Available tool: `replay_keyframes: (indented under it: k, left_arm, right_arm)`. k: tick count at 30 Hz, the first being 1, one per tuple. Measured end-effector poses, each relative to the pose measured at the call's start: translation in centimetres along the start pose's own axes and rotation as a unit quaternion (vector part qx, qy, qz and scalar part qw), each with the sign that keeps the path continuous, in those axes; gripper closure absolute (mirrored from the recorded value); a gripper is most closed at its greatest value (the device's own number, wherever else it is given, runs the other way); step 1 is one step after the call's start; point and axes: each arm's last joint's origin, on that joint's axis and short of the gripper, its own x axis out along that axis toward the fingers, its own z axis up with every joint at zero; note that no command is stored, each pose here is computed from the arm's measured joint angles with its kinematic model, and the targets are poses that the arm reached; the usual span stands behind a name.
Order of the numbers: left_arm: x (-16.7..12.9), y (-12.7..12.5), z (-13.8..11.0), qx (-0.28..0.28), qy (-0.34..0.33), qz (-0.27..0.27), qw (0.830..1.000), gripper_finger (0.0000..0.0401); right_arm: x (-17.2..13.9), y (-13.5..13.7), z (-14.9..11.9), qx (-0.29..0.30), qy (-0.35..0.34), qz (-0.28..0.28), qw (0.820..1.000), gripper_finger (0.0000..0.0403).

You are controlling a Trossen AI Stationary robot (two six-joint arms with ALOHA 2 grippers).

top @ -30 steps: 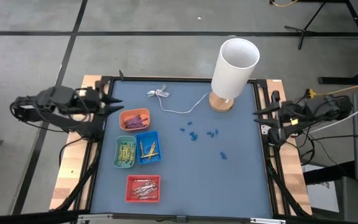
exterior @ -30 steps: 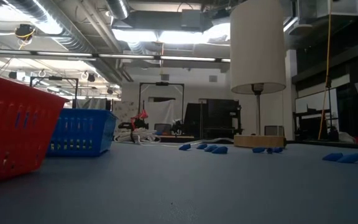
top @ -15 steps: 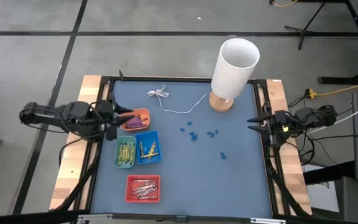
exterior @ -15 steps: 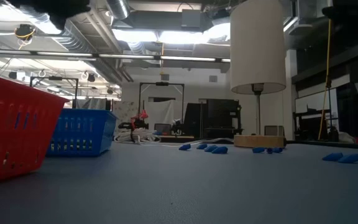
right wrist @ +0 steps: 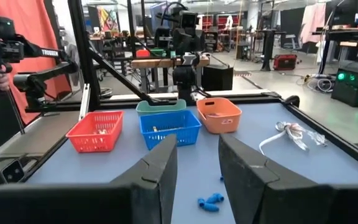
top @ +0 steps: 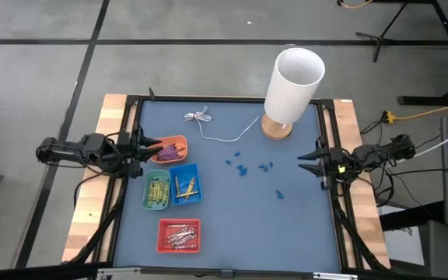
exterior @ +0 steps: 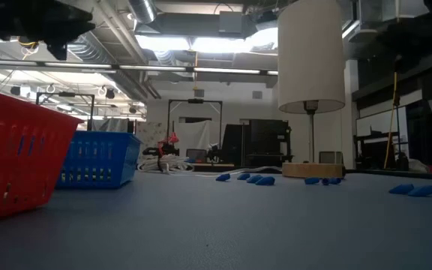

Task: Sort crayons
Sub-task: Return to Home Position

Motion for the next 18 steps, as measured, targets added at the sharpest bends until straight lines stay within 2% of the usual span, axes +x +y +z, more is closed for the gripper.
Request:
replay_keyframes:
  k: [13, 18]
  left_arm:
    - [0.3, 0.3, -3.0, -0.006, -0.004, 0.012, 1.000, 0.0302]
    - [0.5, 0.7, -3.8, -0.005, -0.003, 0.030, 1.000, 0.0302]
  right_arm:
    - [1.2, -0.1, -1.8, -0.033, -0.052, -0.039, 0.997, 0.0286]
    - [1.8, -0.8, -3.2, -0.039, -0.047, -0.052, 0.997, 0.0286]
